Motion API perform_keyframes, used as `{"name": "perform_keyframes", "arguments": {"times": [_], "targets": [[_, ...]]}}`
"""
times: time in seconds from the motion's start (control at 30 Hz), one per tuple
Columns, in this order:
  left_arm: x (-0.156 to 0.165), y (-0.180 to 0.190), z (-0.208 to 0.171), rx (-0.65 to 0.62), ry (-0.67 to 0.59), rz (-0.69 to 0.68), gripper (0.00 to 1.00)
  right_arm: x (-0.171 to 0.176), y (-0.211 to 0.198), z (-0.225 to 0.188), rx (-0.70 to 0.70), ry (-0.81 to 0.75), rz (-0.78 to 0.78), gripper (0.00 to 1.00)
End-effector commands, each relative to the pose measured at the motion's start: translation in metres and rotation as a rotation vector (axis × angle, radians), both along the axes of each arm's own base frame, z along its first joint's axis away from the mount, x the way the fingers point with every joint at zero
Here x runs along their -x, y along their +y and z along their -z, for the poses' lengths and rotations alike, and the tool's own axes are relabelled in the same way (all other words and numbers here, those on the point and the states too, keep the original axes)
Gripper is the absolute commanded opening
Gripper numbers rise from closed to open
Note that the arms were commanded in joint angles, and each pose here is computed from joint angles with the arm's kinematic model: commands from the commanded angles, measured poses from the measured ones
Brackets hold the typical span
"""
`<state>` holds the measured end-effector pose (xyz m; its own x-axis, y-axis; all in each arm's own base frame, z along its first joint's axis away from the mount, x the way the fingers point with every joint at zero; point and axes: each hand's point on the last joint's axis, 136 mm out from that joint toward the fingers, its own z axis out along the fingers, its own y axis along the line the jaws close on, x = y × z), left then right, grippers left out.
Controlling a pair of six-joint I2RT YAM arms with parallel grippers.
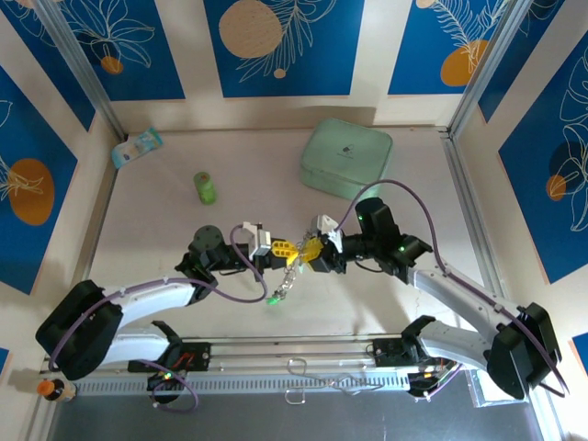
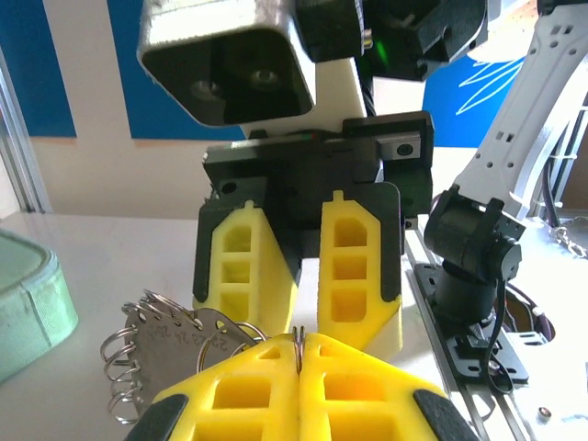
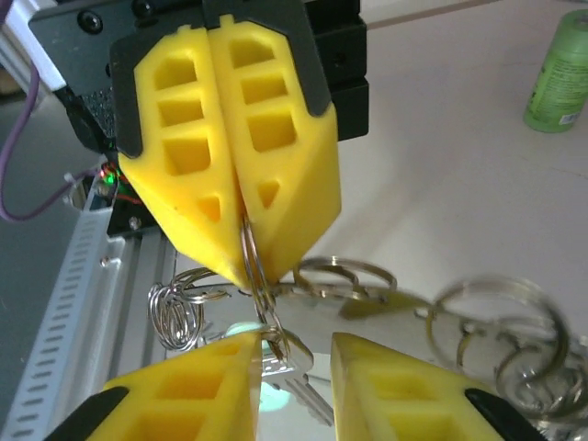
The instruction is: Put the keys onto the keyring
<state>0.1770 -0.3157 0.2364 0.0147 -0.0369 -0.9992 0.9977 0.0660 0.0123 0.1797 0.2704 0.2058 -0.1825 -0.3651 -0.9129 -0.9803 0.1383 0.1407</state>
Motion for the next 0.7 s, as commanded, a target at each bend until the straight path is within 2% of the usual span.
{"name": "perform_keyframes", "arguments": {"times": [0.0,0.27,0.47,0.6,0.67], "targets": [[0.008,0.001,-0.018,0.072,-0.055,0.033,0.00,0.006,-0.001,-0.016,-0.065,-0.028,-0.019,0.31],[0.008,-0.001,-0.017,0.066,-0.048,0.041,0.00,0.003,0.006,-0.024,-0.103,-0.032,-0.032,0.31],[0.006,-0.002,-0.017,0.066,-0.051,0.040,0.00,0.006,0.010,-0.029,-0.125,-0.024,-0.059,0.24],[0.005,-0.002,-0.018,0.071,-0.052,0.039,0.00,0.006,0.014,-0.030,-0.126,-0.024,-0.074,0.17],[0.005,-0.003,-0.019,0.073,-0.051,0.038,0.00,0.006,0.016,-0.031,-0.130,-0.025,-0.080,0.09]]}}
